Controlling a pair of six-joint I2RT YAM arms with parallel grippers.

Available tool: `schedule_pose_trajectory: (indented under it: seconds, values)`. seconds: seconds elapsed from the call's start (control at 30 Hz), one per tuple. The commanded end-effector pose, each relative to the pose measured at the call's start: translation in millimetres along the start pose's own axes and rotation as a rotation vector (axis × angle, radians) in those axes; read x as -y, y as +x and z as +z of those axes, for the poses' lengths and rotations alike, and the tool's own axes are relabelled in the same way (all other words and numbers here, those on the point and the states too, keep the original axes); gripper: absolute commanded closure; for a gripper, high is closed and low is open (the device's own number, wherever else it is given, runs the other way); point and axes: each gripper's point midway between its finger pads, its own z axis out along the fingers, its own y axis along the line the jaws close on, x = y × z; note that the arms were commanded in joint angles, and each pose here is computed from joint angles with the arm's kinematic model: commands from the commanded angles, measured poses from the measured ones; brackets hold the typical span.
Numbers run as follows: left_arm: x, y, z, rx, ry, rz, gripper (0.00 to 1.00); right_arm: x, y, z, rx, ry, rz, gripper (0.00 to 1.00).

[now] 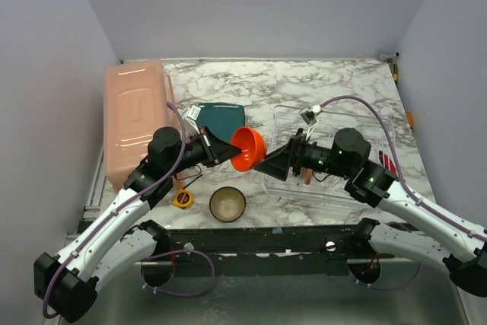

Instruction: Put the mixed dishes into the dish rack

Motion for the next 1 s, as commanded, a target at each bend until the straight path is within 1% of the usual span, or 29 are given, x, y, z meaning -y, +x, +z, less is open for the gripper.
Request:
schedule_pose_trajectory:
  seconds: [0.0, 0.23, 0.47, 0.6, 0.7, 0.8, 0.97]
  values:
    - [20.1, -1.7, -3.3, -0.008, 0.082, 0.022, 1.0, 8.7, -6.5, -2.0, 0.016, 0.073, -0.016, 0.07]
    - [17.3, -1.7, -1.9, -0.007, 0.072, 0.021, 1.0, 7.6, -9.2, 0.0, 0.023, 0.071, -0.012, 0.06]
    - [11.3, -1.0, 2.2, -0.015, 0.048, 0.003, 1.0, -11.3, -11.8, 6.8, 0.017, -0.036, -0.005, 0.07]
    - [5.4, -0.6, 3.0, -0.017, 0.017, 0.005, 1.0, -7.5, -14.7, 6.8, 0.038, -0.015, -0.001, 0.05]
    - [2.9, -0.4, 4.1, -0.018, 0.008, 0.005, 1.0, -1.3, -14.8, 9.8, 0.047, 0.011, 0.034, 0.05]
    - [-0.2, -0.6, 5.4, -0.023, -0.011, 0.007, 1.0, 5.6, -14.6, 13.5, 0.05, 0.042, 0.064, 0.09]
    - [-1.8, -1.1, 5.7, -0.022, -0.02, 0.01, 1.0, 8.5, -14.5, 15.9, 0.059, 0.05, 0.099, 0.19]
